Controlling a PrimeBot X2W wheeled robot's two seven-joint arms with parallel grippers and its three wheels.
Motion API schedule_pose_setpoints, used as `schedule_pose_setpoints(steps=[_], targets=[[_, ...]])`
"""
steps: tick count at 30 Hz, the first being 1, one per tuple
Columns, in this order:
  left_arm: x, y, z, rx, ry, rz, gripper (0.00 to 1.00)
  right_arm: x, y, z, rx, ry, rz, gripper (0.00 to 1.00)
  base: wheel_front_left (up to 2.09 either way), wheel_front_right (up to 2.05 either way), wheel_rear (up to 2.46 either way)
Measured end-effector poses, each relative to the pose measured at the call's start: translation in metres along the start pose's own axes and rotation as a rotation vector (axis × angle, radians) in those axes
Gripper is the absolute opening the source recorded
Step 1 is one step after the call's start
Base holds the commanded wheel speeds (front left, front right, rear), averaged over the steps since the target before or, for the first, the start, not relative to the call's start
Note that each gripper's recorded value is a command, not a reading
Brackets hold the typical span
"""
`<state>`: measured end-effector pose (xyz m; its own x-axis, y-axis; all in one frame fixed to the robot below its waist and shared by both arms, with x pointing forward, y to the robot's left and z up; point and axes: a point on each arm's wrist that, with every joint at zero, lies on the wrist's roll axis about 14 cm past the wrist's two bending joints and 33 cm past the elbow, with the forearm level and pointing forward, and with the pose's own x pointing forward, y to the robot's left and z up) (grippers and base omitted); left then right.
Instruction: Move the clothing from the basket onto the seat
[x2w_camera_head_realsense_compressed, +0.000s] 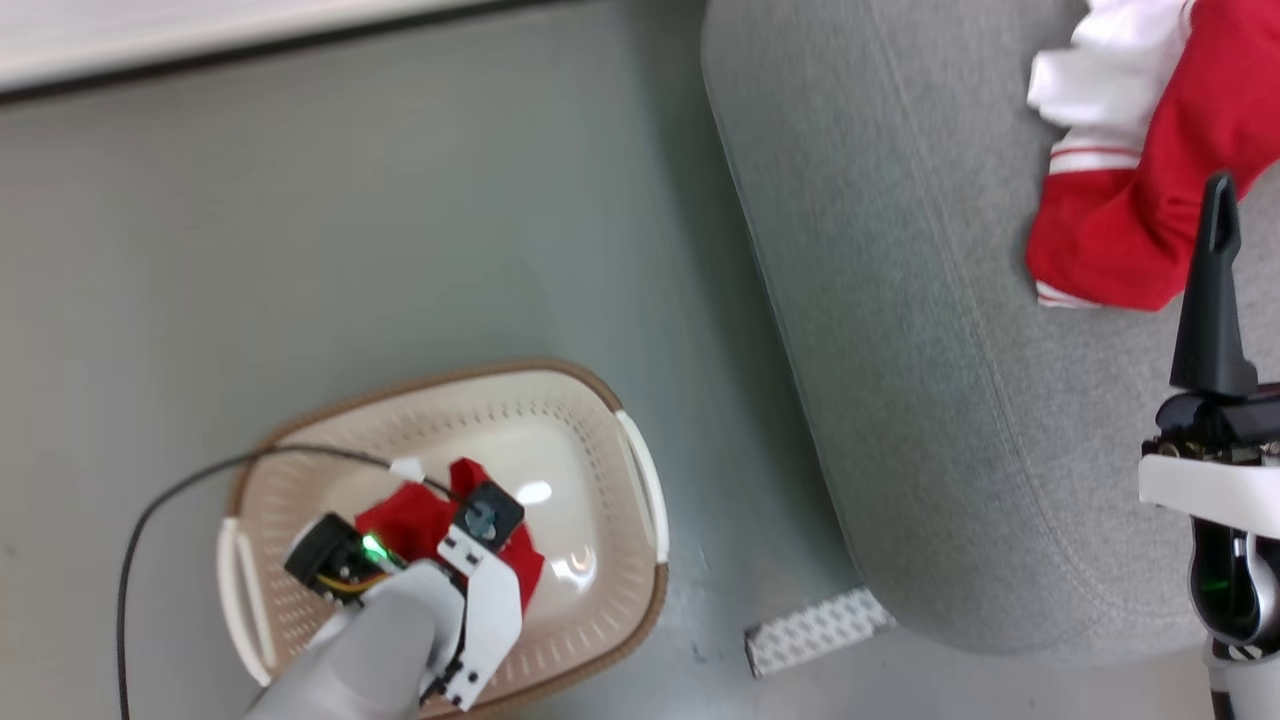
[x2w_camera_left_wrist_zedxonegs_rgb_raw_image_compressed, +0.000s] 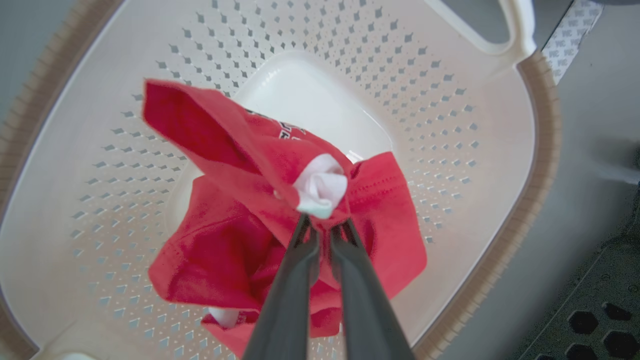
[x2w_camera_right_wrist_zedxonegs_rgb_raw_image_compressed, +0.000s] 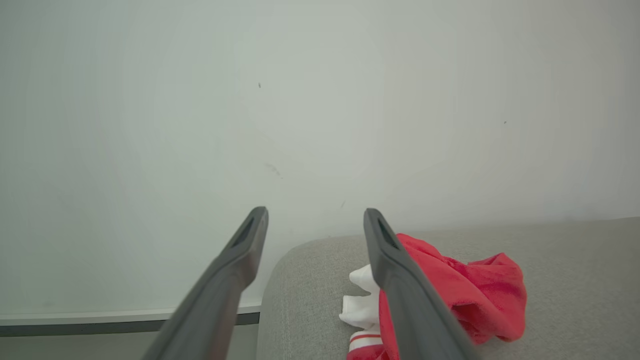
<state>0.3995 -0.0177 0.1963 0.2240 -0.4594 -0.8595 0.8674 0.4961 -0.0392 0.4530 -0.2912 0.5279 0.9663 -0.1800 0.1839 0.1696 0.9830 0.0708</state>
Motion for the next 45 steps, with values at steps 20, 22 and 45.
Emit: schedule_pose_setpoints(steps=[20, 22, 45], targets=[[-0.136, 0.0, 0.088, -0.069, -0.486, 0.217, 0.0, -0.041, 0.039, 0.073, 0.089, -0.137, 0.145, 1.0, 0.0, 0.0, 0.0], [-0.15, 0.001, 0.097, -0.073, -0.533, 0.235, 0.0, -0.045, 0.045, 0.078, 0.098, -0.146, 0.163, 1.0, 0.0, 0.0, 0.0], [-0.314, 0.002, 0.226, -0.01, -1.119, 0.392, 0.0, -0.076, 0.085, 0.079, 0.178, -0.131, 0.269, 1.0, 0.0, 0.0, 0.0]])
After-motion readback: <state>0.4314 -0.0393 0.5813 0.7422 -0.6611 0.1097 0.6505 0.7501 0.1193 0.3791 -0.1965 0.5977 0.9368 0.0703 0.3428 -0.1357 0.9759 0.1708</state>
